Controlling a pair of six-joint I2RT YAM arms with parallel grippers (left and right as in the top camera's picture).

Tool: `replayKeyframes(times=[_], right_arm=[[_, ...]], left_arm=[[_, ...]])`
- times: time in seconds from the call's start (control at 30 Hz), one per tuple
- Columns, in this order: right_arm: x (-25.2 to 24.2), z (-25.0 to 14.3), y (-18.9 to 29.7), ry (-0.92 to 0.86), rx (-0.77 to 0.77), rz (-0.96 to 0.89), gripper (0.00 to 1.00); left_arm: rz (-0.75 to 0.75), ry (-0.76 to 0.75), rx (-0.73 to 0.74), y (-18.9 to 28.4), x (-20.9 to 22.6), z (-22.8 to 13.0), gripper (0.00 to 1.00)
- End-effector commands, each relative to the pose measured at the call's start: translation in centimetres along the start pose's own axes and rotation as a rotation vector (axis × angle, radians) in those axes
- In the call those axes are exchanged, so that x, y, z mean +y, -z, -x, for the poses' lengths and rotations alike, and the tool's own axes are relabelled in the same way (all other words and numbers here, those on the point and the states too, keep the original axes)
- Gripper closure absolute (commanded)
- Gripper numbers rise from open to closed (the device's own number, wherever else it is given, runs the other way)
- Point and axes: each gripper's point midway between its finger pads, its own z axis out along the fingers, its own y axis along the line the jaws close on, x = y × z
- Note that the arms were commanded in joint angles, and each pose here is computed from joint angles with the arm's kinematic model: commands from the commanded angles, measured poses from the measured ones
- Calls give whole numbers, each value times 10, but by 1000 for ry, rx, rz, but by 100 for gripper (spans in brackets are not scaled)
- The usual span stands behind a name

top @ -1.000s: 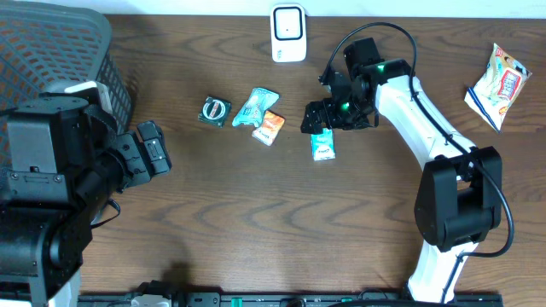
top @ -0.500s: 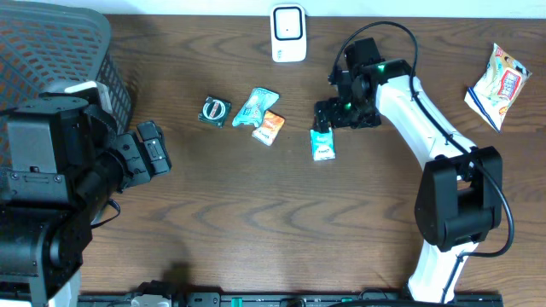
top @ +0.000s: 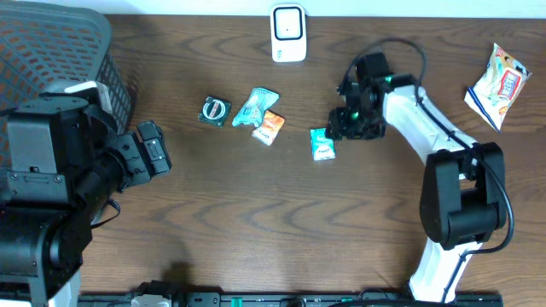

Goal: Scan the item barcode
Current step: 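Lower right gripper over the green wipes pack and grasp it, then lift the green wipes pack and rotate it sideways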

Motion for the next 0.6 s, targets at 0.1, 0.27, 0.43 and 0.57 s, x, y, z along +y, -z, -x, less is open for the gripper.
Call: replayKeyframes(times=[0.1,0.27,0.43,0.57], right_arm=[[13,-27,-26,-11,37,145,46],[8,-33,-34,-15,35,143,81],[17,-29,-26,-14,25,198,99],[46,-16,4,36,-27,394,99]], left_arm=[[5,0,-8,2,1,1,2],[5,0,-8,2,1,1,3],[5,0,-8,2,1,1,2],[5,0,-8,2,1,1,2]])
